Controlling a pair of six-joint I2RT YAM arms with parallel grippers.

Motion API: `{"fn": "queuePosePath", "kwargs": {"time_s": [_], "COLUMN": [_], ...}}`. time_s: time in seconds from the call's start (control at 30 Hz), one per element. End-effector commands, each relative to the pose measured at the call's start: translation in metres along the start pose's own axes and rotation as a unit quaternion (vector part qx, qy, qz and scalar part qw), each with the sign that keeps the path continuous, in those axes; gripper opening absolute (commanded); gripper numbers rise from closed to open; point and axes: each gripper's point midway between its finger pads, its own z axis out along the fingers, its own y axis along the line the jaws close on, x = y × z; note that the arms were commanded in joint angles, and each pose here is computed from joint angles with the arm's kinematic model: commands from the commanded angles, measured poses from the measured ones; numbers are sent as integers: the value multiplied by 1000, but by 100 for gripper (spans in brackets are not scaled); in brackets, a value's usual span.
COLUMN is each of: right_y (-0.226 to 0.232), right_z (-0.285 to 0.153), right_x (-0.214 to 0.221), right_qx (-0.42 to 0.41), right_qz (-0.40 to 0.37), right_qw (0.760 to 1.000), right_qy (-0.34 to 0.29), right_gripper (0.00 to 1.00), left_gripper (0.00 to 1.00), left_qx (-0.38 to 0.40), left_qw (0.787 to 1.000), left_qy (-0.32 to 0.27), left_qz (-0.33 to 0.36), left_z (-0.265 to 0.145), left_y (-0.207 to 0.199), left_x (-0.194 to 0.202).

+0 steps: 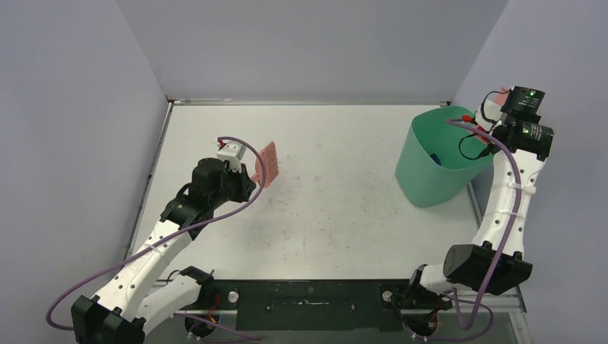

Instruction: Sweep away the paper scraps from the table

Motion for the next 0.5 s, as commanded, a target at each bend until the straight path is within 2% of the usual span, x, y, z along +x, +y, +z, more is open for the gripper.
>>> {"fn": "queuePosePath", "kwargs": {"time_s": [0.0,0.27,0.37,0.47], "right_y": [-21,-44,-51,-41], "right_z": [-19,-50,-77,-94], "right_x": [8,16,11,6], "right_qx": [70,145,177,152], "right_qz": [10,1,32,56], "right_qw": [997,989,979,976], "right_qy": [-10,-31,-92,-143], "right_gripper": [10,9,7,6], "left_gripper": [0,0,0,0], "left_qx": [8,4,-8,-22], "left_qw": [999,999,999,999], "left_qy": [-46,-41,-39,-41], "left_qz": [4,7,11,14], "left_z": [-9,-6,-6,-5], "left_y": [-6,-4,0,6], "left_x": [-31,-29,-28,-28]}}
